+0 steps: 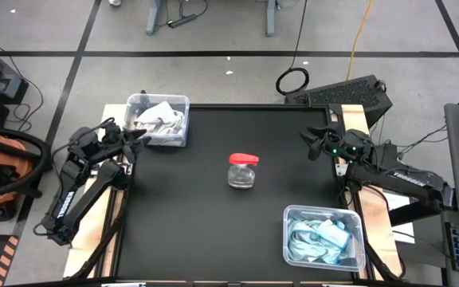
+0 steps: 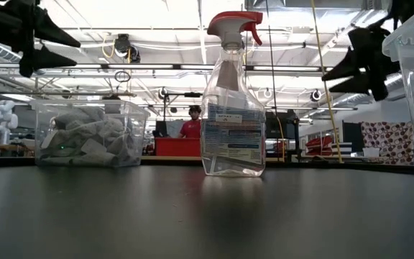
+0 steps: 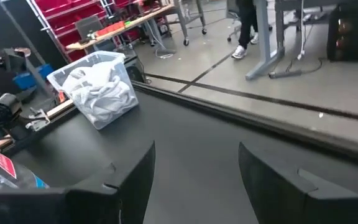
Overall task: Sort microfiber towel by color & place in baskets
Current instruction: Return to Home Position
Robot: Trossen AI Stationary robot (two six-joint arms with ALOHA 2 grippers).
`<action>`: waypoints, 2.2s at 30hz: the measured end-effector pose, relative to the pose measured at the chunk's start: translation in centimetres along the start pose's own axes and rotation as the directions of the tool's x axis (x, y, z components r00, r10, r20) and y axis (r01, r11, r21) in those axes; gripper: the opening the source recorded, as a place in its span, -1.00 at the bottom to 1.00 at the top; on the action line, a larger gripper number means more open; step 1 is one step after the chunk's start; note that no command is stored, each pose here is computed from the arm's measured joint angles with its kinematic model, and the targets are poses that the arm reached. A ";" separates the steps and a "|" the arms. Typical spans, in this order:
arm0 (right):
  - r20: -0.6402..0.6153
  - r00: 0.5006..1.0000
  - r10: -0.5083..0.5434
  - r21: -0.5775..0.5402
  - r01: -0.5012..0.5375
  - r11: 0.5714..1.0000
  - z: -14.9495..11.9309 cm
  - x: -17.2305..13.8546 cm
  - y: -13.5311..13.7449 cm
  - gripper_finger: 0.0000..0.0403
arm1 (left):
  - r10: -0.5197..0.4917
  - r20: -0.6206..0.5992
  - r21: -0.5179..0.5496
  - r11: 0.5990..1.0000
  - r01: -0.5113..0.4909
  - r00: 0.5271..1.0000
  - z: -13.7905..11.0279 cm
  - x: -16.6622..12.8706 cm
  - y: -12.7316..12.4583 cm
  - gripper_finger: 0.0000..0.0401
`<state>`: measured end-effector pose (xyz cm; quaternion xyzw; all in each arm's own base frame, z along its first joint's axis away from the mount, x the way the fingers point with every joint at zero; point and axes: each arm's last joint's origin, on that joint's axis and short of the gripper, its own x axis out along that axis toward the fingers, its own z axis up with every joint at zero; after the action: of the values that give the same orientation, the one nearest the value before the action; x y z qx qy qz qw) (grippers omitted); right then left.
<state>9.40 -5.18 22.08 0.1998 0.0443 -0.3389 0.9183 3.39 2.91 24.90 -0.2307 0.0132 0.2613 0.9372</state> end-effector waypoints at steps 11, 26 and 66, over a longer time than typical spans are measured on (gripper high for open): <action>0.051 0.995 -0.087 0.127 0.080 0.989 -3.0 -0.2 -1.6 0.10 | 0.011 0.091 0.016 1.000 -0.012 0.996 0.8 0.0 -0.1 0.31; 0.028 0.991 -0.127 0.209 0.119 0.971 -5.0 -0.1 -2.5 0.10 | -0.042 0.105 -0.106 0.993 0.053 0.994 -1.7 2.9 2.4 0.31; 0.011 0.978 -0.209 0.191 0.203 0.960 -5.2 0.3 -2.8 0.10 | 0.081 0.066 -0.114 0.991 -0.073 0.994 -5.3 5.0 5.4 0.31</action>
<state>8.13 -5.18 16.31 0.2750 0.0182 -0.4383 0.8555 5.55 7.07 17.14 -0.2726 -0.0257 0.3058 0.9119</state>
